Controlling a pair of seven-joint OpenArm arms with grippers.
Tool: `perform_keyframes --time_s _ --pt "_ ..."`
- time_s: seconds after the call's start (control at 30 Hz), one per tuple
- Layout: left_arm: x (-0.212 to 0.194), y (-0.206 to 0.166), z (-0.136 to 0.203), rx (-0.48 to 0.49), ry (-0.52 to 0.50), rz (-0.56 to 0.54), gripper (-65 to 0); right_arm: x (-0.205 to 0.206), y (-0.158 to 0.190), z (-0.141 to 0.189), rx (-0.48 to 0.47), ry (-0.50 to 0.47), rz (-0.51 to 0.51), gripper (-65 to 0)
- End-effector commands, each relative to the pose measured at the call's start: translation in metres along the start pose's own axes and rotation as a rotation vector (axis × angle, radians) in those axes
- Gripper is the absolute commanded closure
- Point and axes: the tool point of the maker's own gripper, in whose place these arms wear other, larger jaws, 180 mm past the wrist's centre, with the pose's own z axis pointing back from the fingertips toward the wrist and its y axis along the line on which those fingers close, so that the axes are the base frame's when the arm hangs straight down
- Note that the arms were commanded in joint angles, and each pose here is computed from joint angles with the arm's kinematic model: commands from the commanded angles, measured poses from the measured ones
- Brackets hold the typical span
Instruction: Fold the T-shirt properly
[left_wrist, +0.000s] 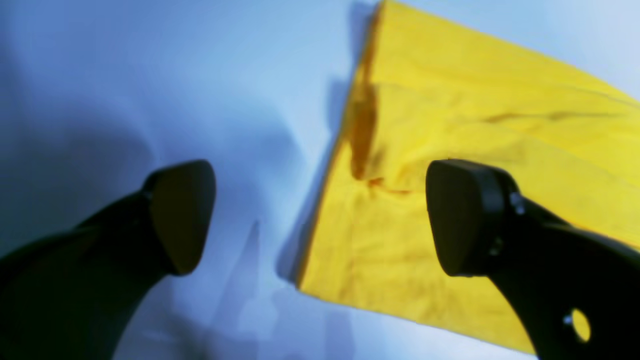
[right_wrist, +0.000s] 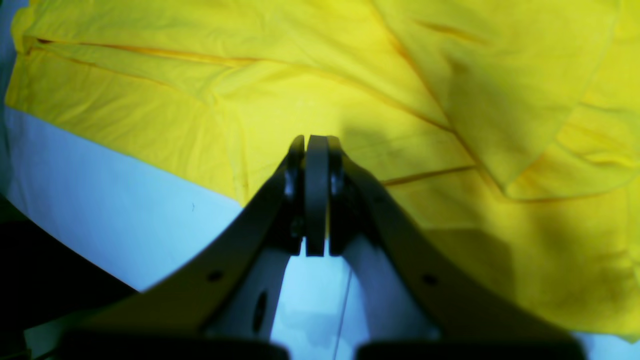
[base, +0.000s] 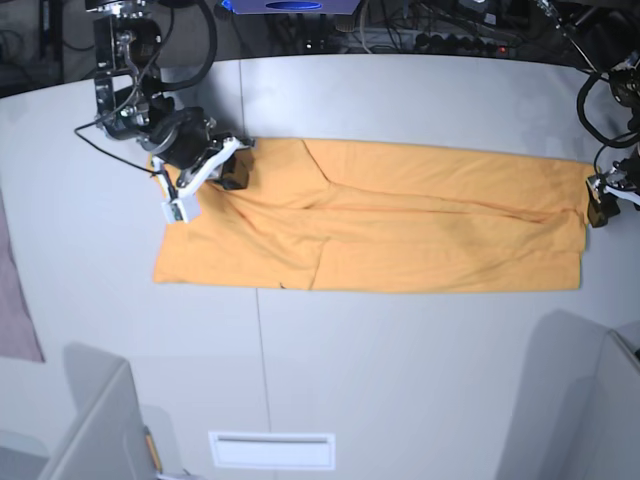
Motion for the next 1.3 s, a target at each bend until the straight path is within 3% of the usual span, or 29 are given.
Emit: perform_keyframes --time_s 0.0,0.2,0.4,0.6,0.93,1.1,1.27 --pt "0.021 0.001 -0.001 -0.010 -0.053 0.007 -65.0 0.011 0.003 0.003 0.013 -0.035 0.013 0.0" --pt "0.006 0.001 -0.024 -0.038 -0.007 0.115 -65.0 0.011 0.003 0.003 0.013 -0.035 0.013 0.0" --pt "0.008 -0.026 -0.048 -0.100 0.023 0.061 -65.0 0.011 0.003 0.003 0.013 -0.035 0.013 0.0" --pt "-0.018 -0.026 -0.061 -0.108 0.071 0.089 -65.0 0.011 0.001 0.003 0.010 -0.036 0.013 0.0" --pt "-0.013 -0.030 -0.065 -0.118 0.069 0.088 -64.7 0.012 0.002 0.003 0.011 -0.039 0.014 0.0" --pt "-0.024 -0.028 -0.069 -0.116 0.099 0.121 -44.3 0.013 0.002 0.003 0.011 -0.042 0.012 0.0" --pt "-0.029 -0.032 -0.071 -0.124 0.117 0.104 -30.6 0.013 0.002 0.003 0.014 -0.044 0.011 0.0"
